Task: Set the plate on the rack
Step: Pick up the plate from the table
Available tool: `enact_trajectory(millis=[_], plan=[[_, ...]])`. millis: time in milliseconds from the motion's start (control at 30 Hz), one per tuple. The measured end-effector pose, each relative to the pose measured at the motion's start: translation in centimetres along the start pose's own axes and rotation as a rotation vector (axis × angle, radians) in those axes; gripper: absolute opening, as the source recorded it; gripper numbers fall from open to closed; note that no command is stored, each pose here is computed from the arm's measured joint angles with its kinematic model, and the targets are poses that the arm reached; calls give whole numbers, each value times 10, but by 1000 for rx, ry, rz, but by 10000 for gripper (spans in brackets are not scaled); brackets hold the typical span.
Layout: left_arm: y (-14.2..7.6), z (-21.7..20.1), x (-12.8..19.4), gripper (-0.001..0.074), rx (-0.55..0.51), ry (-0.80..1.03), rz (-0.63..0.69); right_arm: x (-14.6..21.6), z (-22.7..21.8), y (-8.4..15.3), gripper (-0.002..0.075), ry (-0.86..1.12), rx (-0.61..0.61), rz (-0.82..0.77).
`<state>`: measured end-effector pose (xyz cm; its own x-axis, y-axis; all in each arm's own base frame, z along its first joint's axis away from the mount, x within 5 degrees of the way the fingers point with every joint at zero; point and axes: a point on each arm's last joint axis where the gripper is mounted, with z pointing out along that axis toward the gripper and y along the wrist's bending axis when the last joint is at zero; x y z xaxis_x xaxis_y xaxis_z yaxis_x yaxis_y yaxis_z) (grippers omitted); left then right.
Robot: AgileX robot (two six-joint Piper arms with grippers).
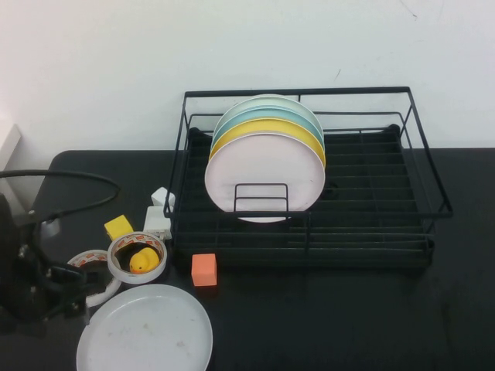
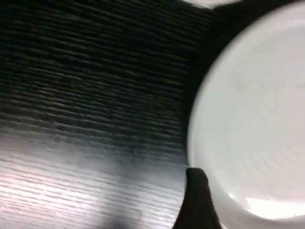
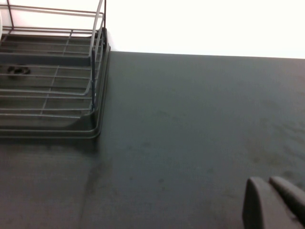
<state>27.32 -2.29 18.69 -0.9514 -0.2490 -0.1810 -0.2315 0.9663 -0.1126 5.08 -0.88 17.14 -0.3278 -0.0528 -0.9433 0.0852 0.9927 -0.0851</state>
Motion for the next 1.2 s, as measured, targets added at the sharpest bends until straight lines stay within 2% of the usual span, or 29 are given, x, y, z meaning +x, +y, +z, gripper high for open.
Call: enact_trajectory(millis=[100, 367, 533, 1200], plan=[[8, 13, -6, 437, -13, 13, -21, 0, 0, 0, -2, 0, 0, 0], [9, 61, -12, 435, -1, 14, 14, 0, 0, 0, -2, 0, 0, 0], [10, 81, -13, 397, -7, 24, 21, 0, 0, 0, -2, 0, 0, 0], [10, 113, -11, 69, 2, 69, -32, 0, 0, 0, -2, 0, 0, 0]])
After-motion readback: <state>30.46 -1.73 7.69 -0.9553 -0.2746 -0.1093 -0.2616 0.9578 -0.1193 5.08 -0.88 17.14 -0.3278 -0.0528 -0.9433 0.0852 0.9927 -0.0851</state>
